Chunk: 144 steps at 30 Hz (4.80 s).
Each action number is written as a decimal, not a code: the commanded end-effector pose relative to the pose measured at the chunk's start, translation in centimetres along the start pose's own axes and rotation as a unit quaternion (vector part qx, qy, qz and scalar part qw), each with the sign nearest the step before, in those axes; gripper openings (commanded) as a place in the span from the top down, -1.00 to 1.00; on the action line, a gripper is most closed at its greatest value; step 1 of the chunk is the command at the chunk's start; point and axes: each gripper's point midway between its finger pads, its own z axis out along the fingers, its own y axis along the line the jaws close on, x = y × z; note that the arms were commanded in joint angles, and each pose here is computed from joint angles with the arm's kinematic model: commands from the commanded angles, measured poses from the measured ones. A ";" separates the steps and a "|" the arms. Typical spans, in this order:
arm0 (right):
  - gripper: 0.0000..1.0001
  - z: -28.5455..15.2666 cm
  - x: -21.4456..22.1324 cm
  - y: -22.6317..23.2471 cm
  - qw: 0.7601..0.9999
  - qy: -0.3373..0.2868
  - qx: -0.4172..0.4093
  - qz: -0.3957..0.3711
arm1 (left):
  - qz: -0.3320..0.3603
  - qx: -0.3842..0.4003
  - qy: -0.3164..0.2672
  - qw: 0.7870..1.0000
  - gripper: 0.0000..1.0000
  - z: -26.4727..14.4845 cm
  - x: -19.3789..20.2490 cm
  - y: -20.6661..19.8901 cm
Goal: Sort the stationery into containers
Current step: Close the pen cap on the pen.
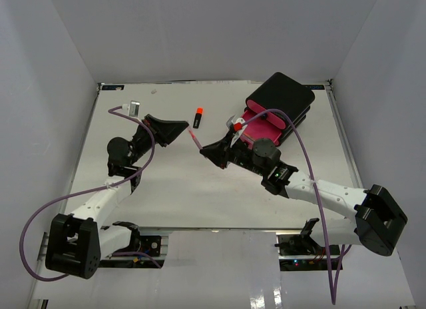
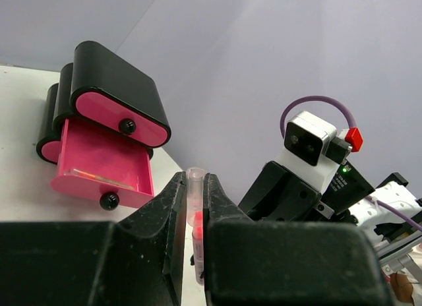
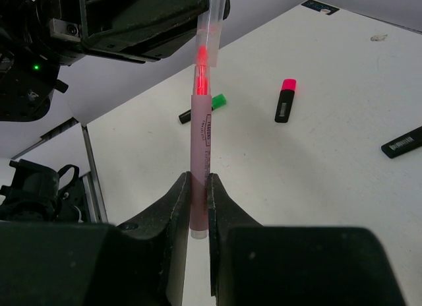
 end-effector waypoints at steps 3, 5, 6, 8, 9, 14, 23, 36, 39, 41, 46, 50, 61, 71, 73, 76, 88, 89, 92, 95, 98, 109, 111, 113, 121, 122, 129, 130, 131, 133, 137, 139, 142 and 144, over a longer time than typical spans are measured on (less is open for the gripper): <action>0.85 0.7 -3.5 1.5 0.998 -0.061 -0.030 -0.009 | -0.001 0.017 0.002 1.000 1.00 -0.3 0.4 -0.6; 0.85 0.9 -3.7 1.5 0.997 -0.066 -0.032 -0.007 | -0.003 0.020 0.000 1.000 1.00 -0.4 0.3 -0.7; 0.85 1.0 -3.8 1.6 0.997 -0.068 -0.035 -0.006 | -0.005 0.020 0.000 1.000 1.00 -0.4 0.4 -0.6; 0.85 1.3 -4.3 1.8 0.996 -0.078 -0.038 -0.004 | -0.010 0.024 -0.003 1.000 1.00 -0.5 0.4 -0.8; 0.85 1.4 -4.5 1.8 0.996 -0.083 -0.039 -0.004 | -0.012 0.025 -0.003 1.000 1.00 -0.5 0.4 -0.7; 0.85 1.3 -6.1 2.0 0.992 -0.118 -0.041 0.000 | -0.014 0.027 -0.002 1.000 1.00 -0.5 0.6 -0.8; 0.85 1.8 -9.2 2.5 0.988 -0.147 -0.044 -0.025 | -0.007 0.020 0.006 1.000 1.00 -0.4 0.8 -0.5; 0.85 1.9 -13.7 2.7 0.980 -0.176 -0.048 -0.081 | 0.002 0.008 0.041 0.999 1.00 0.3 2.0 -0.1; 0.85 1.8 -15.4 2.9 0.976 -0.189 -0.058 -0.090 | -0.011 0.005 0.051 0.999 1.00 0.4 2.5 0.2; 0.85 1.8 -16.7 3.0 0.973 -0.200 -0.062 -0.096 | -0.018 0.011 0.057 0.998 1.00 0.5 2.8 0.0; 0.85 2.2 -18.6 3.2 0.969 -0.211 -0.073 -0.110 | -0.030 0.011 0.071 0.997 1.00 0.8 3.5 0.2; 0.85 2.1 -20.0 3.6 0.964 -0.222 -0.082 -0.118 | -0.029 0.001 0.082 0.996 1.00 1.0 3.9 0.6; 0.85 1.1 -24.0 3.6 0.954 -0.252 -0.090 -0.137 | -0.050 -0.025 0.111 0.992 1.00 1.4 6.1 2.0; 0.85 0.3 -24.6 2.9 0.954 -0.251 -0.087 -0.141 | -0.049 -0.037 0.151 0.987 1.00 2.0 8.5 2.5; 0.85 0.1 -24.9 2.8 0.953 -0.253 -0.086 -0.142 | -0.047 -0.042 0.155 0.986 1.00 2.2 8.7 2.6; 0.85 -0.1 -25.5 2.8 0.951 -0.256 -0.093 -0.143 | -0.046 -0.051 0.168 0.983 1.00 2.2 9.5 2.9; 0.85 -1.1 -22.6 1.9 0.962 -0.222 -0.088 -0.129 | -0.006 -0.057 0.157 0.986 1.00 2.8 7.9 2.2; 0.85 -1.0 -21.9 1.7 0.965 -0.215 -0.087 -0.124 | 0.003 -0.051 0.154 0.987 1.00 2.8 7.6 1.9; 0.84 -0.8 -19.5 1.4 0.972 -0.189 -0.093 -0.104 | 0.013 -0.038 0.151 0.988 1.00 2.9 7.1 1.2; 0.85 -0.7 -17.6 1.0 0.977 -0.169 -0.095 -0.089 | 0.017 -0.035 0.151 0.988 0.97 3.0 7.1 1.1; 0.85 -1.0 -16.7 0.8 0.978 -0.165 -0.093 -0.083 | 0.015 -0.033 0.157 0.987 0.81 3.0 7.3 1.1; 0.85 -1.5 -15.2 -0.3 0.982 -0.159 -0.066 -0.077 | 0.043 -0.036 0.139 0.989 0.03 3.1 5.8 0.2; 0.85 -1.5 -14.7 -0.5 0.983 -0.156 -0.065 -0.074 | 0.045 -0.039 0.134 0.989 -0.09 3.1 5.5 0.1; 0.84 -1.5 -14.2 -0.6 0.984 -0.153 -0.062 -0.071 | 0.047 -0.038 0.131 0.990 -0.18 3.2 5.2 -0.1; 0.85 -1.7 -13.5 -0.8 0.984 -0.155 -0.061 -0.064 | 0.033 -0.013 0.110 0.993 -0.41 2.9 4.7 -1.6; 0.85 -1.8 -13.6 -0.7 0.983 -0.158 -0.063 -0.062 | 0.027 -0.008 0.105 0.994 -0.41 2.8 4.6 -2.0; 0.85 -2.2 -13.0 -0.3 0.982 -0.165 -0.078 -0.041 | 0.010 0.031 0.056 0.998 -0.32 2.3 3.9 -3.4; 0.85 -2.2 -12.7 -0.3 0.983 -0.163 -0.079 -0.038 | 0.007 0.033 0.056 0.998 -0.31 2.3 4.1 -3.2; 0.85 -2.2 -12.7 -0.3 0.983 -0.163 -0.080 -0.036 | 0.007 0.036 0.054 0.998 -0.28 2.3 4.1 -3.3; 0.85 -2.3 -12.7 -0.1 0.982 -0.166 -0.083 -0.034 | 0.000 0.045 0.055 0.997 -0.28 2.3 4.4 -3.4; 0.85 -2.5 -12.3 -0.1 0.982 -0.164 -0.085 -0.029 | 0.000 0.066 0.045 0.997 -0.27 2.2 4.2 -4.1; 0.84 -2.6 -12.2 -0.1 0.983 -0.164 -0.082 -0.027 | 0.009 0.077 0.038 0.996 -0.27 2.2 3.7 -4.7; 0.85 -2.7 -11.6 -0.4 0.984 -0.159 -0.077 -0.024 | 0.030 0.084 0.035 0.995 -0.28 2.0 3.3 -5.4; 0.85 -2.8 -11.2 -0.5 0.985 -0.155 -0.072 -0.023 | 0.037 0.086 0.033 0.995 -0.30 1.9 3.1 -5.7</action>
